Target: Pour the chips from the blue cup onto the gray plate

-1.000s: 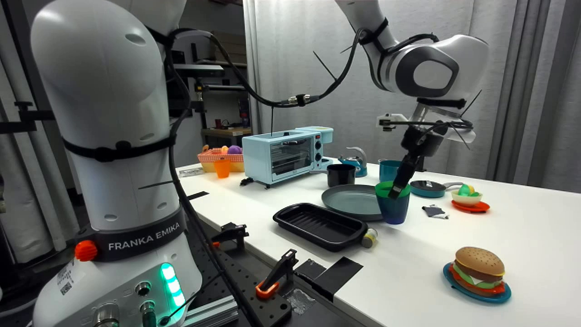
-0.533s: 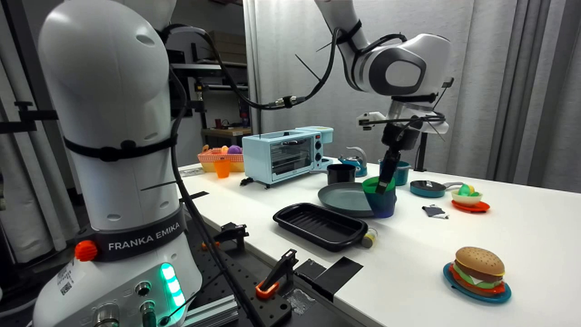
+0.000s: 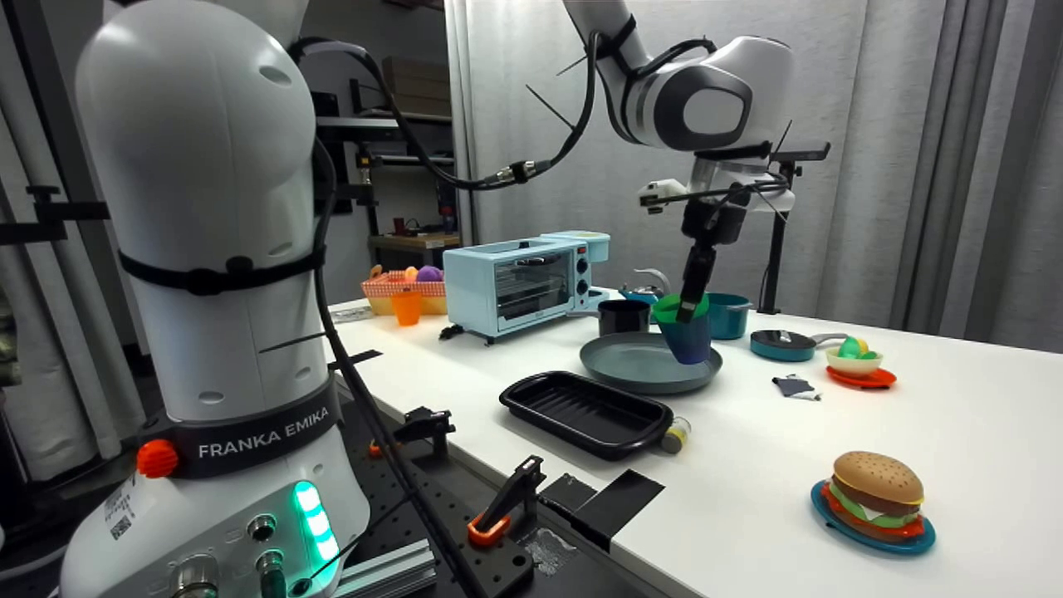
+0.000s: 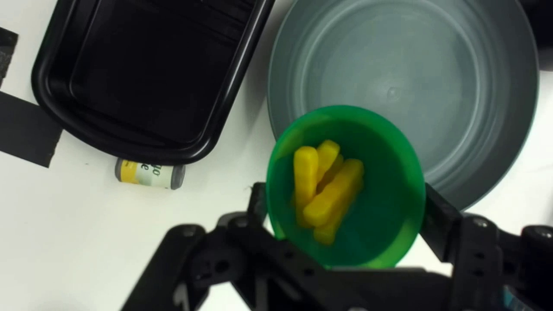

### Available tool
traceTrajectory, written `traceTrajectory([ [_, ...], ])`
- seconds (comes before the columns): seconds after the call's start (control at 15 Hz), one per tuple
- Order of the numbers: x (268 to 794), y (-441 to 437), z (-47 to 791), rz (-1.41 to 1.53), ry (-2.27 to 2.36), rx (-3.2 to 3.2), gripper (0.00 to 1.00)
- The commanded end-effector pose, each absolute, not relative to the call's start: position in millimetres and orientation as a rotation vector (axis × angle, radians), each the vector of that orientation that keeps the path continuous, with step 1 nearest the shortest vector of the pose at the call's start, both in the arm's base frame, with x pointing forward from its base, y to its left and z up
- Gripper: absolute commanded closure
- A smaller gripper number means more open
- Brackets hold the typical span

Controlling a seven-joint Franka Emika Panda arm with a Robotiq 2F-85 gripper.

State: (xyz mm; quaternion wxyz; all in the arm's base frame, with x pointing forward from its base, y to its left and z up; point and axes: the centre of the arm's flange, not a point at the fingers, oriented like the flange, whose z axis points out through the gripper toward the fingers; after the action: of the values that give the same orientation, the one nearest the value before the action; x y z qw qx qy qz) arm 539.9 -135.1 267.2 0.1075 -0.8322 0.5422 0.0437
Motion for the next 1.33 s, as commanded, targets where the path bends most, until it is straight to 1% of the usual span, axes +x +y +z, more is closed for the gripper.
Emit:
traceTrajectory([
  [0.0, 537, -121, 279, 0.062, 1.610, -2.457, 0.43],
  [0.73, 552, -57, 249, -0.021, 1.557, -2.658, 0.43],
  [1.27, 548, -22, 244, -0.181, 1.401, -2.800, 0.43],
])
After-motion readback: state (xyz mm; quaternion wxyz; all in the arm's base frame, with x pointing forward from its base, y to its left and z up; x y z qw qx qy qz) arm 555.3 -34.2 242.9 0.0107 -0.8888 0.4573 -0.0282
